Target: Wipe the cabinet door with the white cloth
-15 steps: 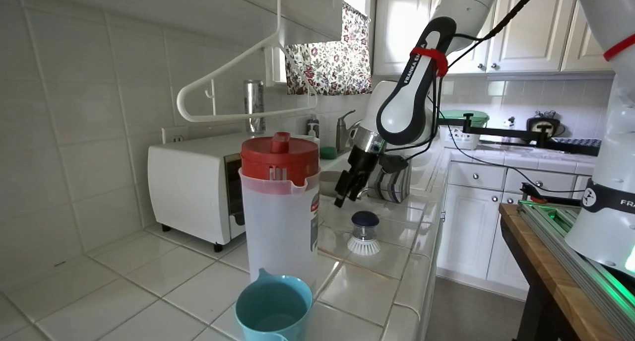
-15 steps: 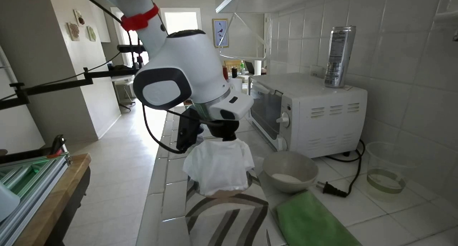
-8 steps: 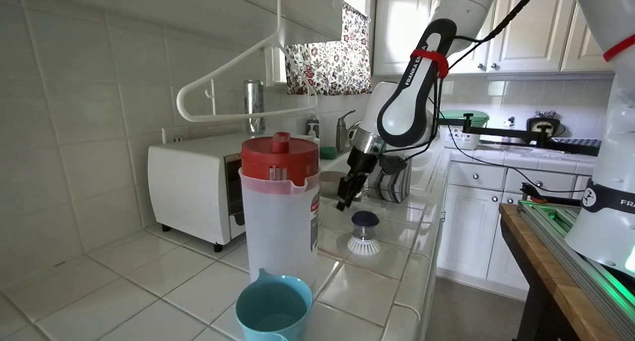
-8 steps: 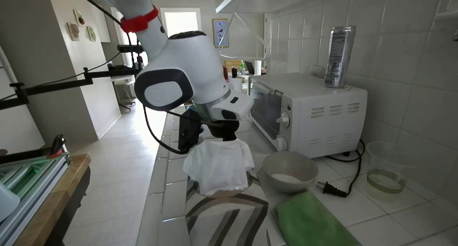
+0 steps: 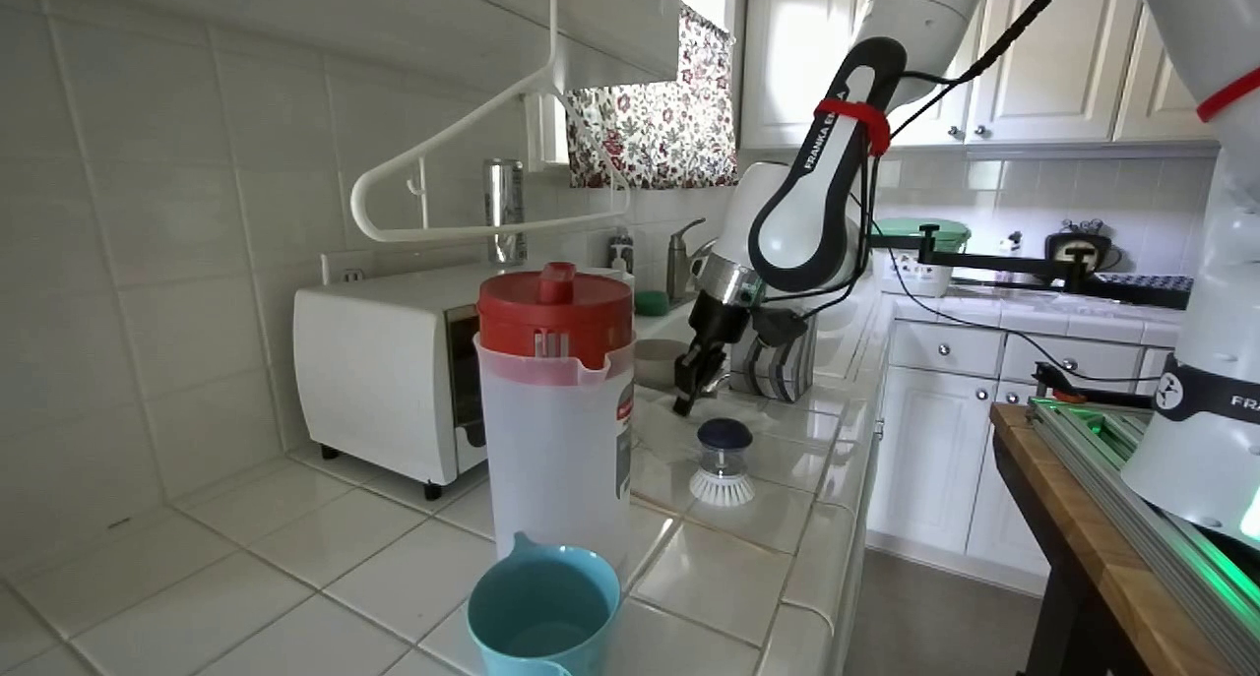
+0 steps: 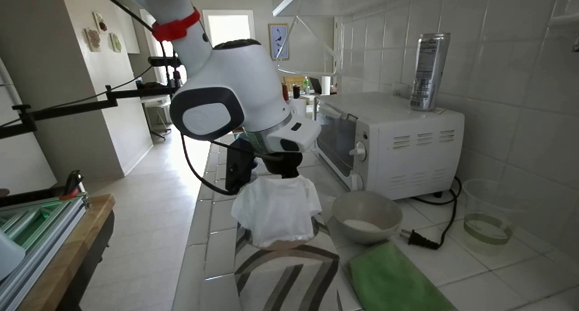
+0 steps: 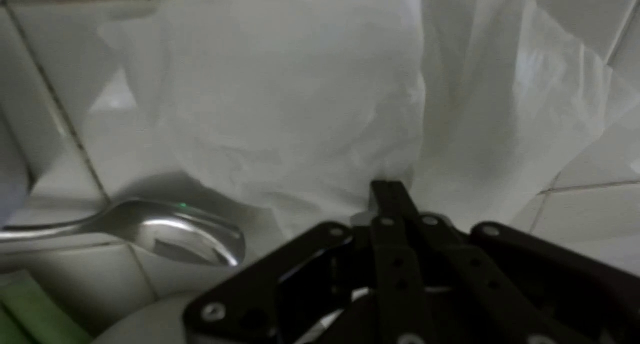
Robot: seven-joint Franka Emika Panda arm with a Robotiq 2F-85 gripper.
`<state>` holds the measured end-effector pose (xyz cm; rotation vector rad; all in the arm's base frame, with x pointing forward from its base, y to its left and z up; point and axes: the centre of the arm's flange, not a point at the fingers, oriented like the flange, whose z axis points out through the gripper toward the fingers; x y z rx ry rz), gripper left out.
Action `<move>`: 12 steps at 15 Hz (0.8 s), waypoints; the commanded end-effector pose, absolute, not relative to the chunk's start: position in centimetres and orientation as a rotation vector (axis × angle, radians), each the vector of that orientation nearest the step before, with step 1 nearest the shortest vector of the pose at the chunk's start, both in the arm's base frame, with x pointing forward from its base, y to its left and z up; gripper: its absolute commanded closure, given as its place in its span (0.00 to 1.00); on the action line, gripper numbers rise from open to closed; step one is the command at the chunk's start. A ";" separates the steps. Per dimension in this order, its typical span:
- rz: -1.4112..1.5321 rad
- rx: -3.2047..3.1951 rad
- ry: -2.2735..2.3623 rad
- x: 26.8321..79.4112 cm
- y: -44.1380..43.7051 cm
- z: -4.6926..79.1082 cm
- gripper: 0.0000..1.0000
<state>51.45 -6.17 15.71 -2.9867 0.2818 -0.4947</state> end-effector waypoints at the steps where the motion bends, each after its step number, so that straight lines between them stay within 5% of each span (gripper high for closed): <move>1: -0.513 -2.990 0.259 52.0 -6.3 15.6 1.00; 12: -0.725 -2.942 0.223 52.2 -3.4 24.8 1.00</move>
